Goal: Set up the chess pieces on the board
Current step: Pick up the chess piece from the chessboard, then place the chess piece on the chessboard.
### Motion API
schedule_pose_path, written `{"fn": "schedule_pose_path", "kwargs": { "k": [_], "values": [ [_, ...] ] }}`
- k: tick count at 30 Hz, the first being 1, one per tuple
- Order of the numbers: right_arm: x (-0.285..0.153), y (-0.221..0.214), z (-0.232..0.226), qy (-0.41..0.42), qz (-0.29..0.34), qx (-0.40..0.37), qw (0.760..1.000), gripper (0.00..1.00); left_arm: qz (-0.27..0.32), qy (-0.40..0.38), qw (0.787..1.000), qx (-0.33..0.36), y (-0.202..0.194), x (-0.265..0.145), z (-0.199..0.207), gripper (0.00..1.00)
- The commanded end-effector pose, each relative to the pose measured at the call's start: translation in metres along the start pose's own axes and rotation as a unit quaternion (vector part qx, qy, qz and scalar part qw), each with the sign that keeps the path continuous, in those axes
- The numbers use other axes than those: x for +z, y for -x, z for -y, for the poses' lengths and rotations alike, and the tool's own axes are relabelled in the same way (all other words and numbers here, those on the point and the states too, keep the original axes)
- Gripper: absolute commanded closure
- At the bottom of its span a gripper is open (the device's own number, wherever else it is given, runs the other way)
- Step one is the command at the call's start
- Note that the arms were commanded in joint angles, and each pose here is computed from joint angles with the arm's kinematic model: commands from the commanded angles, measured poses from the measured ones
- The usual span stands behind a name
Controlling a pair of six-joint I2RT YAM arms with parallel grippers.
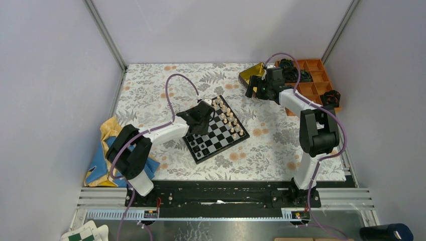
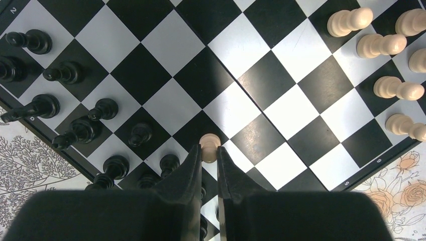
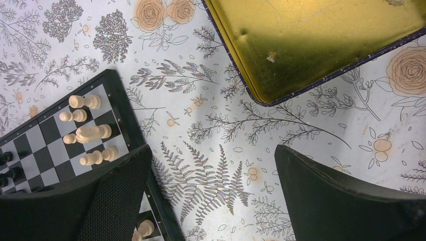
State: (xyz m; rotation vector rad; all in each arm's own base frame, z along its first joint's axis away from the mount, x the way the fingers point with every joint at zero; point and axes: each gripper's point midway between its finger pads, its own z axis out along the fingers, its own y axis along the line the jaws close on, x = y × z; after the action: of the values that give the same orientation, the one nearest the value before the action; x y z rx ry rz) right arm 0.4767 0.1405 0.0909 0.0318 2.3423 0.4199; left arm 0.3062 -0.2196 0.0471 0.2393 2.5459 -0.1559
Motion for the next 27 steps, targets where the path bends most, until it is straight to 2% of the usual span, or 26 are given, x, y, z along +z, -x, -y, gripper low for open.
{"fn": "schedule_pose_path", "kwargs": {
  "k": [1, 6, 15, 27],
  "values": [
    [-0.005, 0.017, 0.001, -0.001, 0.028, -0.004, 1.000, 0.00, 0.024, 0.000, 1.000, 0.008, 0.019, -0.006, 0.004, 0.93],
    [-0.005, 0.020, 0.001, -0.002, 0.031, -0.003, 1.000, 0.00, 0.049, 0.005, 0.999, 0.004, 0.045, -0.007, 0.010, 1.00],
    [-0.006, 0.021, 0.001, -0.002, 0.032, -0.004, 0.999, 0.00, 0.076, 0.000, 0.997, 0.006, 0.084, 0.007, 0.027, 1.00],
    [-0.009, 0.026, 0.002, -0.001, 0.038, -0.004, 0.999, 0.00, 0.093, 0.000, 0.996, 0.005, 0.116, 0.035, 0.035, 1.00]
  ]
}}
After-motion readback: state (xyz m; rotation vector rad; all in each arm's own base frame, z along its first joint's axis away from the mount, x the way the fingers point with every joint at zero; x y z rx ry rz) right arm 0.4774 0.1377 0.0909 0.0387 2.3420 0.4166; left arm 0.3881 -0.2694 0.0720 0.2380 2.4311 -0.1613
